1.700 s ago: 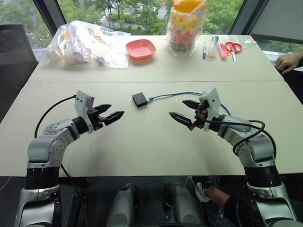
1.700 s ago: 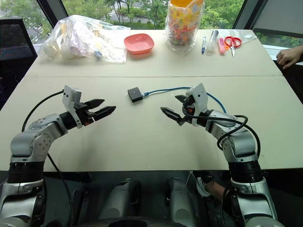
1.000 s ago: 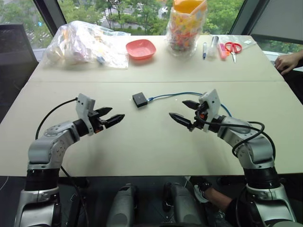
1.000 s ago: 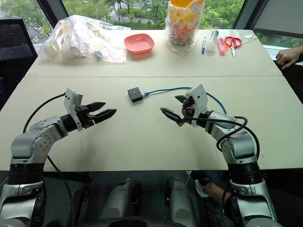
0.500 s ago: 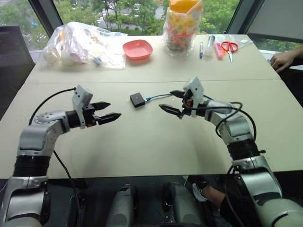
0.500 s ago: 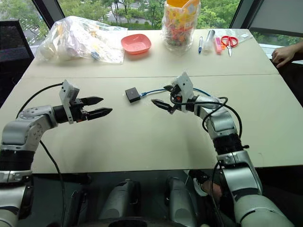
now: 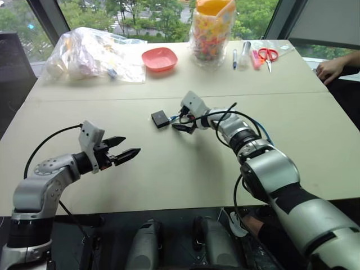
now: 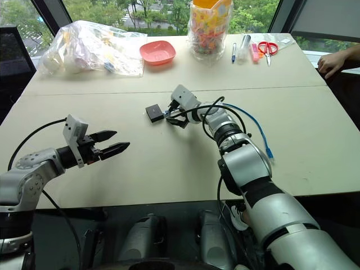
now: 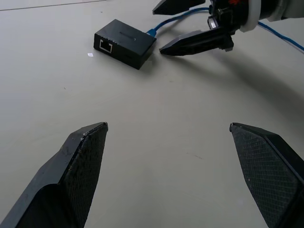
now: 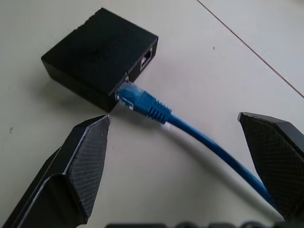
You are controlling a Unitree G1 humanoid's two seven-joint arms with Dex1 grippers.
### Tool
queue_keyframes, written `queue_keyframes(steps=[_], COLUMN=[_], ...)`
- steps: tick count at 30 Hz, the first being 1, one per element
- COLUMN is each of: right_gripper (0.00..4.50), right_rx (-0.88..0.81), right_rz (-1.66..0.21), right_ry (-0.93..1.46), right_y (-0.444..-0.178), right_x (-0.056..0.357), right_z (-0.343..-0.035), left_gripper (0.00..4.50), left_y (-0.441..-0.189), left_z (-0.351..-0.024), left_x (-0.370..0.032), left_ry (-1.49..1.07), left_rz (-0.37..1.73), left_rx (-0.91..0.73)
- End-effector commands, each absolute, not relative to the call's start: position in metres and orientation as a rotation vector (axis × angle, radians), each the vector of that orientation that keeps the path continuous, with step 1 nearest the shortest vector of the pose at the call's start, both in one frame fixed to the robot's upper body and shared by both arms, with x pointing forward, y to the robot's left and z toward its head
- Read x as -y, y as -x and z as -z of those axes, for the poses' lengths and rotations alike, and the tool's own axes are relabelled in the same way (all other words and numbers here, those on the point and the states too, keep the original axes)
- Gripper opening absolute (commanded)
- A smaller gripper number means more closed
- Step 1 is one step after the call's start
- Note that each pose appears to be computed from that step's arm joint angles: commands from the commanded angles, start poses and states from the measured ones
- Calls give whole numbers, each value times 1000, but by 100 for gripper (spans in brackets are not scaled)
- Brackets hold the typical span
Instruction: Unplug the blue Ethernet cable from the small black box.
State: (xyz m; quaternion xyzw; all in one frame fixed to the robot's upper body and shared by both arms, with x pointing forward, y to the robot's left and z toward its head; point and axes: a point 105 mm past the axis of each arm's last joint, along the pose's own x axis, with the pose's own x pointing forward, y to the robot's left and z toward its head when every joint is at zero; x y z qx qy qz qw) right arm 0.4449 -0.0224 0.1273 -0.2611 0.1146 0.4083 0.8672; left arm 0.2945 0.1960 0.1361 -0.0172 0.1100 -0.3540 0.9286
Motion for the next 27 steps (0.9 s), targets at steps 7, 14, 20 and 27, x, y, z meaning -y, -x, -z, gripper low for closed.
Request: queue_keyframes(steps=[7, 14, 20, 27], right_gripper=[207, 4, 4, 4], right_rx=[-405, -467, -207, 295], right_rz=[-1044, -1073, -976, -839], right_ry=[675, 581, 741, 1095], right_y=[-422, -418, -440, -445], right_x=[7, 14, 14, 12], right_z=[-99, -97, -146, -207], left_gripper=[433, 433, 433, 433], left_y=[-272, -273, -302, -356], left_z=[-152, -146, -160, -207], left_x=[-211, -213, -215, -220], left_ry=[-1, 1, 24, 276], left_rz=[580, 562, 590, 696], left_rx=[-172, -186, -125, 3])
